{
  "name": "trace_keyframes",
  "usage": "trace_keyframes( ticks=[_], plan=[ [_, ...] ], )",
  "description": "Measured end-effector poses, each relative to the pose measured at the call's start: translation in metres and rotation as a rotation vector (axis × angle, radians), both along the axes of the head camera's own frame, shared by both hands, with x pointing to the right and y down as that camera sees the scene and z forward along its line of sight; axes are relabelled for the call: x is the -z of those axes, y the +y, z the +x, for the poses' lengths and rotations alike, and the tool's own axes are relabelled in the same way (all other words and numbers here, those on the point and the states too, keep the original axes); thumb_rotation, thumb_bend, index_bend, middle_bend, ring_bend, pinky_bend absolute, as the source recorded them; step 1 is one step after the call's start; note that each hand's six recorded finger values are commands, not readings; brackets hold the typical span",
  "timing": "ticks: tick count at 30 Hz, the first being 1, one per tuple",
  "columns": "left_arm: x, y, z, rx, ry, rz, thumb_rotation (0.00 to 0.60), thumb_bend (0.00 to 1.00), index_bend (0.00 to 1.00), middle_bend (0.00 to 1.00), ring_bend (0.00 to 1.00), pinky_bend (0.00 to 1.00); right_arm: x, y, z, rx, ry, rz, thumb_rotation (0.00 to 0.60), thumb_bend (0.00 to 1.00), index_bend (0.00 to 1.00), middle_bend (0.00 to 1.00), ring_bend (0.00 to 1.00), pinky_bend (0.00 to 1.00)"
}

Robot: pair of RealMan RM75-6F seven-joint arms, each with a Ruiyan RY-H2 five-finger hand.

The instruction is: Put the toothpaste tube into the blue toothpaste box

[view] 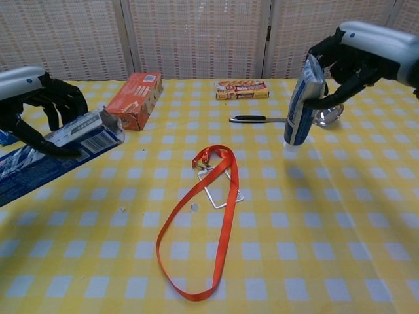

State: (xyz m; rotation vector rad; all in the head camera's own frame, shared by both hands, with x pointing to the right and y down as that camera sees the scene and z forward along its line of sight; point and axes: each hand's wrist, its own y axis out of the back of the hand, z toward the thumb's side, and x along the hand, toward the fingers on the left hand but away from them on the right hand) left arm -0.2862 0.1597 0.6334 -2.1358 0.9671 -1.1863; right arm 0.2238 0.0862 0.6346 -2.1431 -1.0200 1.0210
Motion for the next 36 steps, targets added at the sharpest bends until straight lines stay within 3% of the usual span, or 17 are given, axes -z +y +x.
trace_keyframes(
  ticks=[6, 10, 19, 25, 36],
  plan=[
    [0.003, 0.000, 0.006, 0.011, 0.019, -0.017, 0.600, 0.18, 0.53, 0.68, 0.50, 0.52, 0.032, -0.005, -0.003, -0.086, -0.318, -0.078, 0.600, 0.51, 0.74, 0.70, 0.88, 0.92],
    [0.006, -0.001, 0.011, 0.021, 0.044, -0.036, 0.600, 0.18, 0.53, 0.68, 0.50, 0.52, 0.046, -0.005, -0.013, -0.132, -0.535, -0.171, 0.600, 0.51, 0.74, 0.70, 0.88, 0.92],
    [0.009, -0.003, 0.029, 0.023, 0.094, -0.061, 0.600, 0.18, 0.53, 0.68, 0.50, 0.52, 0.056, -0.002, -0.049, -0.201, -0.931, -0.397, 0.600, 0.51, 0.74, 0.70, 0.87, 0.92],
    [0.010, -0.008, 0.034, 0.060, 0.135, -0.077, 0.600, 0.18, 0.53, 0.68, 0.50, 0.52, 0.052, 0.001, -0.078, -0.207, -1.057, -0.490, 0.600, 0.51, 0.74, 0.70, 0.87, 0.92],
    [0.020, -0.010, 0.044, 0.093, 0.199, -0.073, 0.600, 0.18, 0.53, 0.68, 0.50, 0.52, 0.042, -0.006, -0.105, -0.198, -1.100, -0.554, 0.600, 0.51, 0.74, 0.70, 0.87, 0.92]
  ],
)
